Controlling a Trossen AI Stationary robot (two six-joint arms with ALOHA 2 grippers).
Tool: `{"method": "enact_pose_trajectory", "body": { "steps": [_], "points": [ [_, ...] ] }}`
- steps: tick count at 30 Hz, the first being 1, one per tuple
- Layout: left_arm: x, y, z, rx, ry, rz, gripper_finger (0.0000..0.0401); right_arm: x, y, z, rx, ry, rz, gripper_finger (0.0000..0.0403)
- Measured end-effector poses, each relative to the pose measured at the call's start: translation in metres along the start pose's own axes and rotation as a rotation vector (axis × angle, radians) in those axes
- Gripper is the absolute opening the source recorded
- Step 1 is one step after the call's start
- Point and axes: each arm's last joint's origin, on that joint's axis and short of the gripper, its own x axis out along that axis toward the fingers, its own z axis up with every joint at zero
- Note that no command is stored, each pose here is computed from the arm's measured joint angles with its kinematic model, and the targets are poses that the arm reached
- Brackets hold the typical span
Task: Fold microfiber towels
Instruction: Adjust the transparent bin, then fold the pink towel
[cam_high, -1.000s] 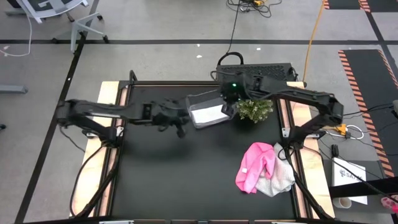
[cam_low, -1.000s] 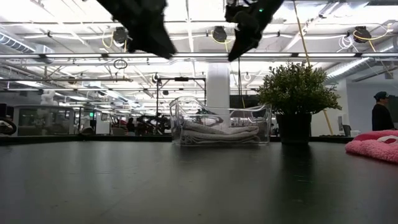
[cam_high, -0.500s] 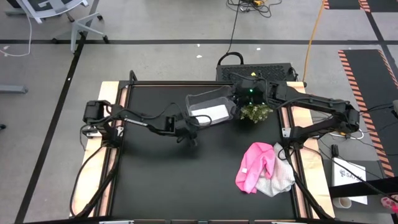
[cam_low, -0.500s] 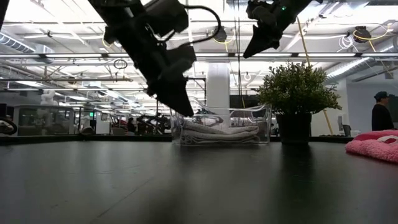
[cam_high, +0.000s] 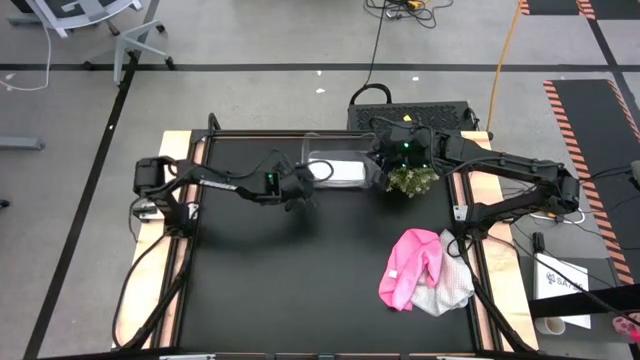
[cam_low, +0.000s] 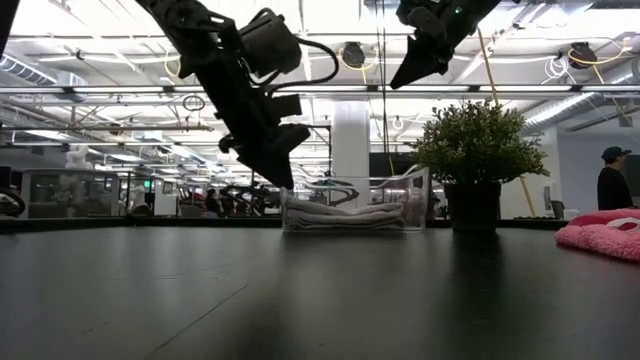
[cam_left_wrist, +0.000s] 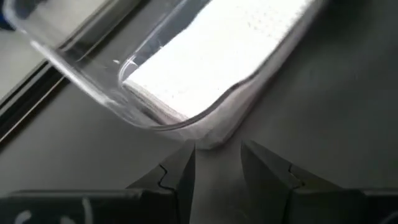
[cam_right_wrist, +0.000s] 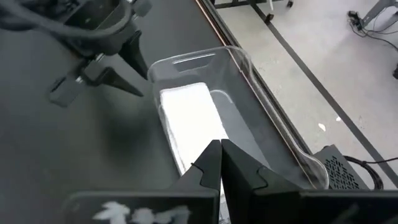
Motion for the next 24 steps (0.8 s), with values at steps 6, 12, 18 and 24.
{"method": "enact_pose_trajectory", "body": {
  "steps": [6,12,18,24],
  "points": [
    [-0.016,0.005,0.006,-0.013,0.008,-0.072,0.0131,-0.005,0.007,-0.006,-0.017,0.103,0.009,0.0000],
    [-0.060,0.010,0.008,0.052,-0.003,-0.109,0.0131,-0.018,0.028,-0.019,0.024,0.282,0.029,0.0000],
    [-0.091,0.023,0.008,0.038,-0.013,-0.084,0.0131,-0.025,0.053,-0.041,0.015,0.470,0.049,0.0000],
    [-0.100,0.028,0.006,0.023,-0.008,-0.071,0.0131,-0.023,0.061,-0.068,0.116,0.623,-0.010,0.0000]
  ]
}}
